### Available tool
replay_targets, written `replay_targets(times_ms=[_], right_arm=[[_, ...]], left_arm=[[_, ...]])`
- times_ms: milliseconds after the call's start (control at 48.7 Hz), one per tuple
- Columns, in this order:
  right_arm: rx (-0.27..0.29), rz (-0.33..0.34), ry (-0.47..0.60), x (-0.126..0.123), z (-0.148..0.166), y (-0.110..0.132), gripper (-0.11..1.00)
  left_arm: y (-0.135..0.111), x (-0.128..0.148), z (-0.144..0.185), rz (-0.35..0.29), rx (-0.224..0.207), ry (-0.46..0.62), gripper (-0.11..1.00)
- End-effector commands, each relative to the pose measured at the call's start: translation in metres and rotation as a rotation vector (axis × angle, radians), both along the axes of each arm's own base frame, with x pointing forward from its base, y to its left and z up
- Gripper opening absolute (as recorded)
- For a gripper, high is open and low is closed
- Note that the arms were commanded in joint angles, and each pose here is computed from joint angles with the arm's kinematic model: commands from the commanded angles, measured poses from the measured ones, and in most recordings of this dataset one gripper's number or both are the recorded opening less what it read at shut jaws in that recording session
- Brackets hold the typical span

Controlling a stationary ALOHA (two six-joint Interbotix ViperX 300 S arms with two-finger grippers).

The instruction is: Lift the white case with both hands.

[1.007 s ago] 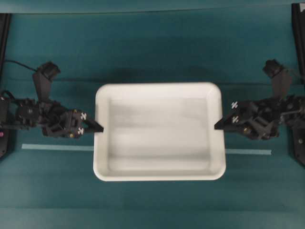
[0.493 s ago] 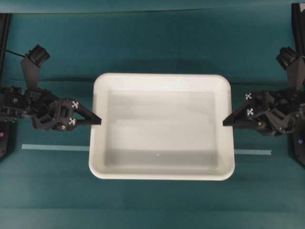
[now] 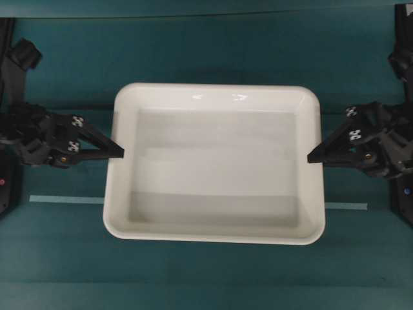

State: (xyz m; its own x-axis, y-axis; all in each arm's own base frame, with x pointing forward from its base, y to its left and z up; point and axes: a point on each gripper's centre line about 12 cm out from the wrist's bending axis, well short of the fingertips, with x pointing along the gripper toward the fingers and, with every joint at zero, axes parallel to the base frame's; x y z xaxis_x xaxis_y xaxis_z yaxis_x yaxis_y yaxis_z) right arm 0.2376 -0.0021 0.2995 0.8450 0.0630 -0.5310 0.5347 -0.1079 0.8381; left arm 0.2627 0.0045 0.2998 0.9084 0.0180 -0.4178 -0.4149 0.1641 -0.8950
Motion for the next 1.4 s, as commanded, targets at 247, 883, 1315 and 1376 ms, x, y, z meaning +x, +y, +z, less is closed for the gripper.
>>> replay_targets(times_ms=[247, 883, 1315, 1376], right_arm=[[0.026, -0.007, -0.069, 0.002, 0.046, 0.001, 0.10], [0.049, -0.041, -0.271, 0.003, 0.130, -0.004, 0.10], [0.047, -0.028, -0.246, -0.002, 0.135, -0.002, 0.10], [0.047, -0.028, -0.247, -0.003, 0.136, -0.002, 0.10]], left_arm=[[0.000, 0.003, 0.055, 0.007, -0.011, -0.100, 0.08], [-0.001, 0.009, 0.137, 0.006, -0.012, -0.189, 0.08], [-0.001, 0.014, 0.148, 0.003, -0.014, -0.195, 0.08], [-0.001, 0.014, 0.147, 0.003, -0.012, -0.192, 0.08]])
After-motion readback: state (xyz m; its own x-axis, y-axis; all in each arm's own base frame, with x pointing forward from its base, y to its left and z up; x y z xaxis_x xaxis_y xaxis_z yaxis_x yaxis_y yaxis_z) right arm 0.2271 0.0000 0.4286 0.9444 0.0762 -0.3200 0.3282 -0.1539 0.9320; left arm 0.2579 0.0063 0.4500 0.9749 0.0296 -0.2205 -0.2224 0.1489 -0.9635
